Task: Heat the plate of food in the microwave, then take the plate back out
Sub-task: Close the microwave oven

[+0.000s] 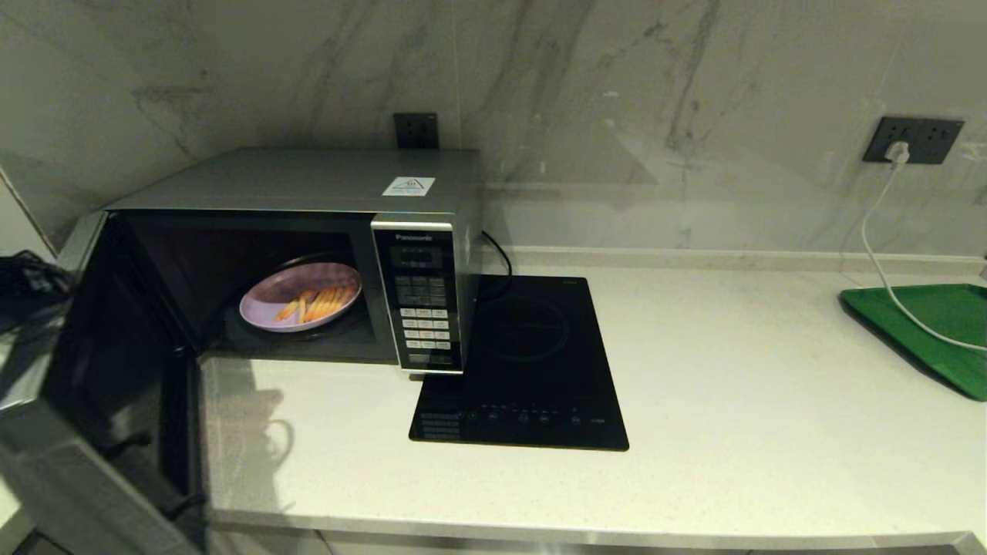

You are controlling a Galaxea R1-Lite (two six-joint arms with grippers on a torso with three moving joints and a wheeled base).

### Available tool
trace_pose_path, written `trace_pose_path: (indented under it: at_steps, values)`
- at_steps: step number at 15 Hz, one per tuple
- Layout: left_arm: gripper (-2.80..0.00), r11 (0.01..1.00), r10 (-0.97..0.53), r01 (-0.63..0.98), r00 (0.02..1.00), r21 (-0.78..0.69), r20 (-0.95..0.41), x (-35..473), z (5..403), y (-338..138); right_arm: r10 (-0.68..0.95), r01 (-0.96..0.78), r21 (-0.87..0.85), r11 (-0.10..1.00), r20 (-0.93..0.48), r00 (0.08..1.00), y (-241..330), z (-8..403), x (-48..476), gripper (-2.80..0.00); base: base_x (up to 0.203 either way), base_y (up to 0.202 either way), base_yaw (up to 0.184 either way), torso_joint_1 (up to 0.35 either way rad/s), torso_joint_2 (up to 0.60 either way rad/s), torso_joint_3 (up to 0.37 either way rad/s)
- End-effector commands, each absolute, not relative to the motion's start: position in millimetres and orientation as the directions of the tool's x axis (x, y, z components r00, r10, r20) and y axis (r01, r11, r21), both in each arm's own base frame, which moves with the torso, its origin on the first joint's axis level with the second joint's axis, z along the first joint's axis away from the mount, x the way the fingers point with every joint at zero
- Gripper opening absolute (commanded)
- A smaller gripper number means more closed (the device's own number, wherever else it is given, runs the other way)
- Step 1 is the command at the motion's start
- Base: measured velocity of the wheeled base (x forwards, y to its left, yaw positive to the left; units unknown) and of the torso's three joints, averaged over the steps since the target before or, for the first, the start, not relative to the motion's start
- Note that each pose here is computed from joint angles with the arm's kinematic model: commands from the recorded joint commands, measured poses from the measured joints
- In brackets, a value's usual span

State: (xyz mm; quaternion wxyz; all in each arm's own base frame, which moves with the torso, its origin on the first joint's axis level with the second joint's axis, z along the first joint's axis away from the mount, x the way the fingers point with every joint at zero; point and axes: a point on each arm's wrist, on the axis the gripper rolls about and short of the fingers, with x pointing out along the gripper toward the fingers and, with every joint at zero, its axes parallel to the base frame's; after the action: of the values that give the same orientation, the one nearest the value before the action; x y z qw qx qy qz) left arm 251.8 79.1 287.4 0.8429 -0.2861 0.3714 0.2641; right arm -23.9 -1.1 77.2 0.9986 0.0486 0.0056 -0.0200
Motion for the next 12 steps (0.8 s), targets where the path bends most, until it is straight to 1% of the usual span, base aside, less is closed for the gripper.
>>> trace_pose_path:
  at_steps: [1, 2, 3, 12]
  values:
    - [-2.80, 0.734, 0.172, -0.588, 0.645, -0.340, -0.745, 251, 297, 20, -0.040, 0.041, 0.097, 0.994, -0.012, 0.999, -1, 77, -24, -2.80, 0.000, 0.000, 0.000, 0.000, 0.00, 0.000]
    - [-2.80, 0.707, 0.180, -0.607, 0.650, -0.362, -0.739, 250, 298, 10, -0.040, 0.041, 0.097, 0.994, -0.013, 0.999, -1, 77, -24, -2.80, 0.000, 0.000, 0.000, 0.000, 0.00, 0.000]
    - [-2.80, 0.703, 0.187, -0.613, 0.649, -0.361, -0.738, 247, 299, 9, -0.040, 0.041, 0.097, 0.994, -0.012, 0.999, -1, 77, -24, -2.80, 0.000, 0.000, 0.000, 0.000, 0.00, 0.000]
    - [-2.80, 0.741, 0.143, -0.563, 0.665, -0.366, -0.733, 245, 300, -7, -0.040, 0.041, 0.097, 0.994, -0.012, 0.999, -1, 77, -24, -2.80, 0.000, 0.000, 0.000, 0.000, 0.00, 0.000]
